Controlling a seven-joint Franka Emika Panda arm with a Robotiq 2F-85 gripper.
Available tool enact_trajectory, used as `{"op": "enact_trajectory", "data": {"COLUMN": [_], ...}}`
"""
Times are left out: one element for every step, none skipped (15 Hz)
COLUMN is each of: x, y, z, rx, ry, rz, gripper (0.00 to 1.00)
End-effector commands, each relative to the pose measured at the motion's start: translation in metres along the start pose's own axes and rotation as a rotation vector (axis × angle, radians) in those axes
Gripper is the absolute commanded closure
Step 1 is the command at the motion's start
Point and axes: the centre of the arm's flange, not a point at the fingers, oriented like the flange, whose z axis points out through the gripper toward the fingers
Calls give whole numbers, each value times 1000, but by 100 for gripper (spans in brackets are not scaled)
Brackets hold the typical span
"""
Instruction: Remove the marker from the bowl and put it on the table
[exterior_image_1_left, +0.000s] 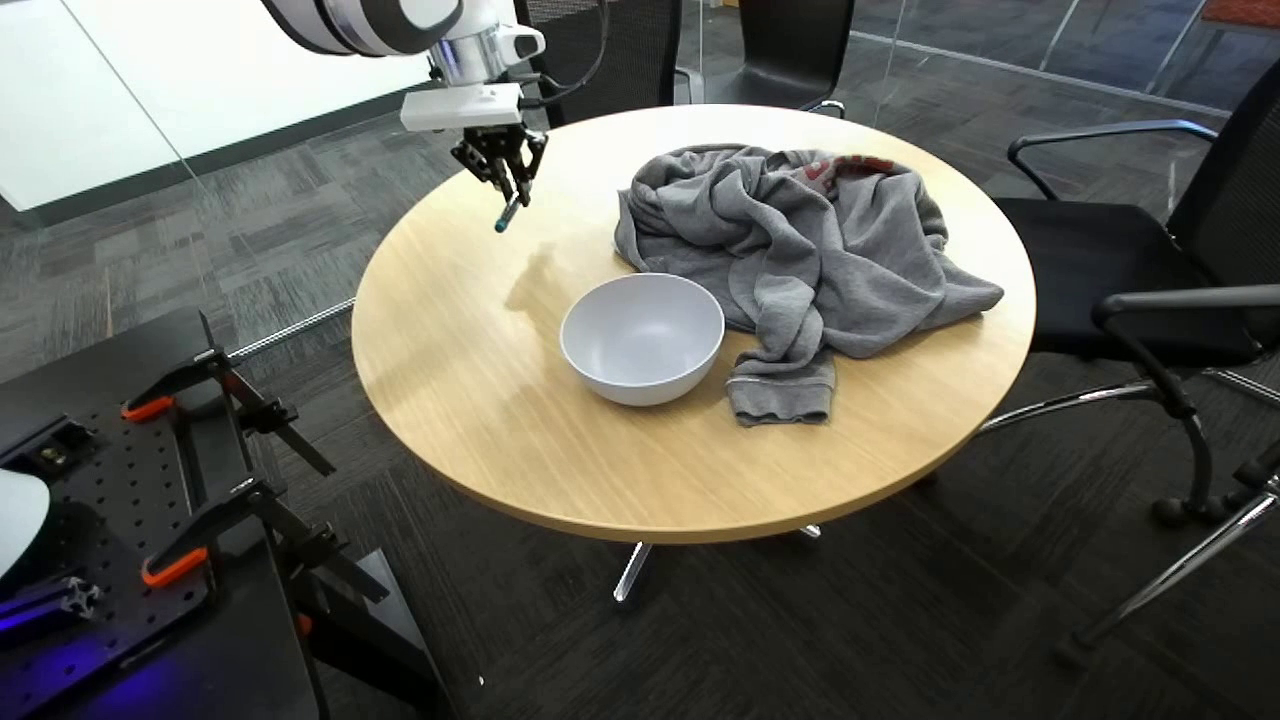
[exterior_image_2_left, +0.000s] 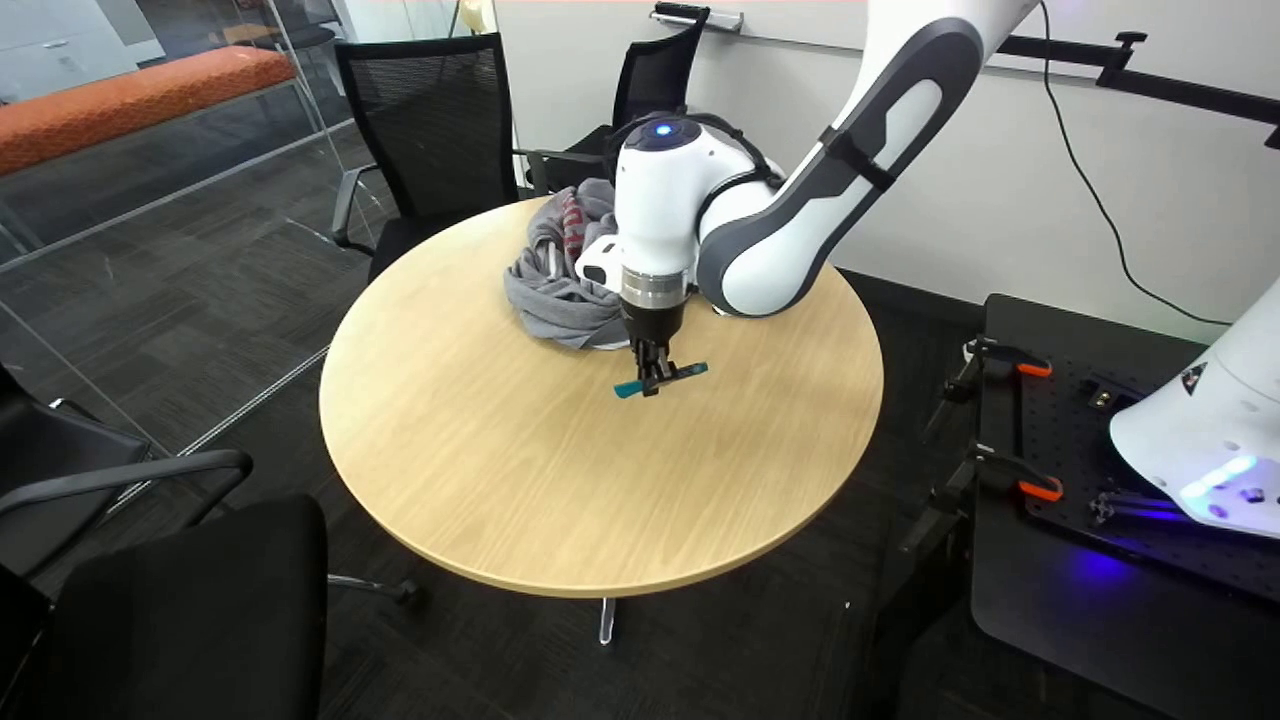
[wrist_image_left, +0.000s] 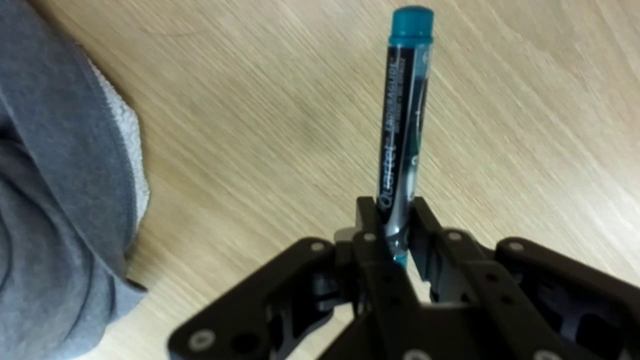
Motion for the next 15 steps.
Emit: {"op": "enact_trajectory", "data": {"x": [11,12,13,14,15,16,17,17,18,18,19,20,21,22,23], "y": [10,11,12,13,15,17,18,19,21,23,24,24,24,22,20], "z": [20,26,31,35,39,43,45,47,49,50,50,49,47,42,37], "rx": [20,30,36,42,48,52,56,59,62,63,62,58,52,44,34], "ry": [14,21,21,20,22,26,29,33,34,33,30,29,31,35,38], "rz": [-59,-78,-91,-99,-107,-113,-116,-115,-119,-116,-112,-110,-112,-115,-120], "gripper": [95,95,95,95,95,95,95,95,95,79,54,53,50,44,35]}}
